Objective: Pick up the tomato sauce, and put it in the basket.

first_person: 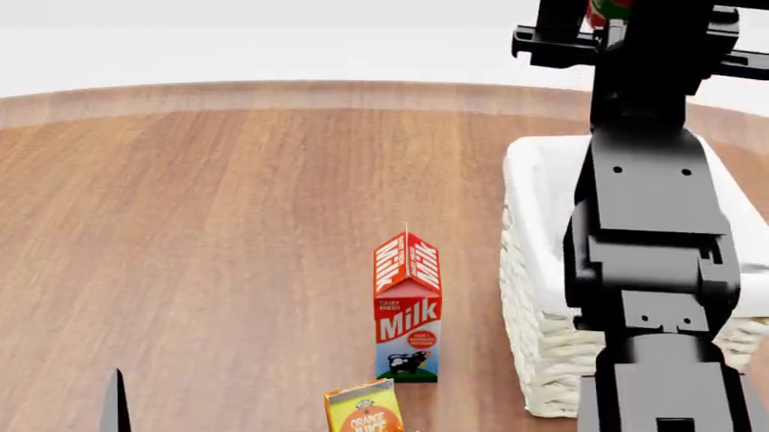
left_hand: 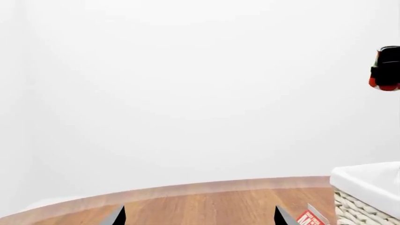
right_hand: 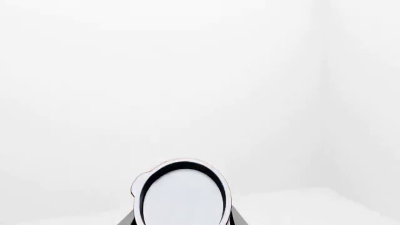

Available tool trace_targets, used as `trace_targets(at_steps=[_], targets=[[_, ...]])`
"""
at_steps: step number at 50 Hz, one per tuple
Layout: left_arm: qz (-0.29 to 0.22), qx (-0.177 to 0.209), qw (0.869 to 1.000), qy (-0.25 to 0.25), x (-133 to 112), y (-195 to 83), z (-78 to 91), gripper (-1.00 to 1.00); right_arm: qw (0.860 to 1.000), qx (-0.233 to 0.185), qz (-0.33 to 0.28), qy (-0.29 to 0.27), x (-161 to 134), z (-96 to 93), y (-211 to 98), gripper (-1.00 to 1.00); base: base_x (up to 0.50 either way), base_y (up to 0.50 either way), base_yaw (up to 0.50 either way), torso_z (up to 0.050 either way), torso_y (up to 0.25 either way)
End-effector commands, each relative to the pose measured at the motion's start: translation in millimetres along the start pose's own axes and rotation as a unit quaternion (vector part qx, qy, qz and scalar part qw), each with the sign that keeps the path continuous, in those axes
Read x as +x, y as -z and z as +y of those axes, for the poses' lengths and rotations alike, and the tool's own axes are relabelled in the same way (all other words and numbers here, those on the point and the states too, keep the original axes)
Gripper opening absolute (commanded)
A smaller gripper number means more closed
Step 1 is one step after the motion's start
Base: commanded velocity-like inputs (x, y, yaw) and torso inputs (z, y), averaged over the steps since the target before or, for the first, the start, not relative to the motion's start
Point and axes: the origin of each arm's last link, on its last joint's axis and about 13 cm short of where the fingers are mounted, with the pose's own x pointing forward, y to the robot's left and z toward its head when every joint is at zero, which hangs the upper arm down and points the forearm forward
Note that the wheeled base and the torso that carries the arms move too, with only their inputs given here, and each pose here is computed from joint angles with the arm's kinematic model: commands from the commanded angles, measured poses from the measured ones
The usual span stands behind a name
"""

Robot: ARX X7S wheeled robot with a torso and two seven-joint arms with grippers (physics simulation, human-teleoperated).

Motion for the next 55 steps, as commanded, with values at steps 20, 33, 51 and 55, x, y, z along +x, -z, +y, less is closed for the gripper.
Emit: trace_targets(at_steps=[20,33,51,55], targets=[[0.004,-0.001,1.000,0.005,0,2,-1.5,1.00,0.972,-0.038,0.223,0.062,-8,-6.2,22,-1.00,0.00,0.00,0.00,0.000,0.000],[0.008,-0.001,1.000,0.006,1,5,-2.4,1.00,0.966,-0.039,0.250,0.057,-21,-11.2,47,-1.00,0.00,0.00,0.00,0.000,0.001],[0.011,-0.001,1.000,0.010,1,7,-3.8,1.00,0.960,-0.031,0.268,0.071,-32,-21.5,67,-1.00,0.00,0.00,0.00,0.000,0.000],[0.011,-0.001,1.000,0.010,1,7,-3.8,1.00,0.958,-0.031,0.276,0.073,-35,-21.9,73,-1.00,0.00,0.00,0.00,0.000,0.000]])
